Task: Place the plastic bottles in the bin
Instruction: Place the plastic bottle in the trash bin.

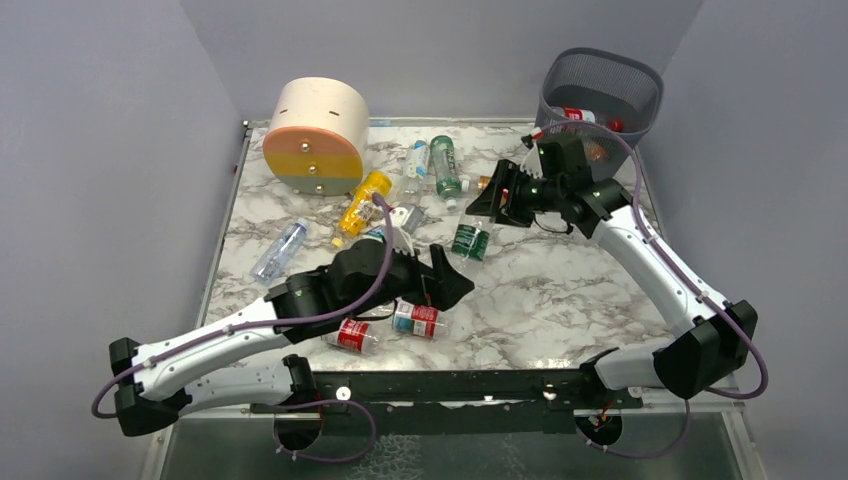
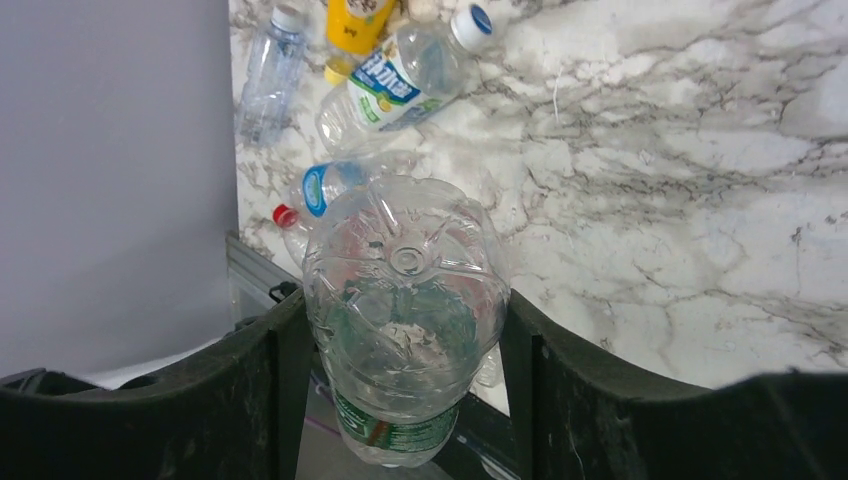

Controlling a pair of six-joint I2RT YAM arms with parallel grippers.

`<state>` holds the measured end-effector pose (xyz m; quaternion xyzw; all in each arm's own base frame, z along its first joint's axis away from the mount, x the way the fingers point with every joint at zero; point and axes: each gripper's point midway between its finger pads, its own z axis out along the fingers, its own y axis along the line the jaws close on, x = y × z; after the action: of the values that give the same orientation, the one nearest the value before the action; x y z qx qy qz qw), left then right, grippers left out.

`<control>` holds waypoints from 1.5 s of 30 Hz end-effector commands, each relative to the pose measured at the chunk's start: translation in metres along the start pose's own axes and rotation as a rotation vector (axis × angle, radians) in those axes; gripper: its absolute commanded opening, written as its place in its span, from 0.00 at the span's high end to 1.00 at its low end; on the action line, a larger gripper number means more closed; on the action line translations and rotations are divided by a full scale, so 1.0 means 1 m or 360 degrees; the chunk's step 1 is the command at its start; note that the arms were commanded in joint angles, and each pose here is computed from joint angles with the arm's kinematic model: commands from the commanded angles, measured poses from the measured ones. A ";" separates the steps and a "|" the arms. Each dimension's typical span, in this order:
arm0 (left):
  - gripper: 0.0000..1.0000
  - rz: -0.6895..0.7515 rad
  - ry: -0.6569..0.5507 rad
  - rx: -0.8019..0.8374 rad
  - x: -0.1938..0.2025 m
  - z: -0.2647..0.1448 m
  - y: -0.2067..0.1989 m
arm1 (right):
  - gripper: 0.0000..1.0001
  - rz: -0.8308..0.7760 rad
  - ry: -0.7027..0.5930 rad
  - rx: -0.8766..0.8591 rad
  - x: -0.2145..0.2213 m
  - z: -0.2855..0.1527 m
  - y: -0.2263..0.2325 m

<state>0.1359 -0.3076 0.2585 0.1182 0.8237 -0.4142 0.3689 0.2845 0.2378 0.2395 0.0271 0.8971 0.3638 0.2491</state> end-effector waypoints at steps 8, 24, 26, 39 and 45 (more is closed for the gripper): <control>0.01 -0.0051 -0.0189 0.0039 -0.038 -0.056 -0.010 | 0.39 -0.0109 -0.0328 0.0052 -0.112 -0.024 0.032; 0.01 -0.0031 -0.0171 -0.0099 -0.025 -0.062 0.018 | 0.37 0.0103 -0.1200 -0.0194 -0.315 -0.186 0.004; 0.01 -0.0018 -0.0171 -0.0114 -0.025 -0.062 0.019 | 0.37 0.0135 -0.1284 -0.0192 -0.326 -0.202 -0.007; 0.01 0.0029 -0.0116 -0.0161 -0.020 -0.054 0.023 | 0.37 0.0296 -0.1630 -0.0046 -0.366 -0.267 -0.085; 0.01 0.0036 -0.0098 -0.0153 -0.019 -0.052 0.020 | 0.37 0.0349 -0.1661 0.0091 -0.370 -0.259 -0.116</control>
<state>0.1323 -0.2531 0.2724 0.0925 0.8337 -0.3733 0.3962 0.4900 -0.0843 0.4899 0.2917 0.6600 0.3234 0.6122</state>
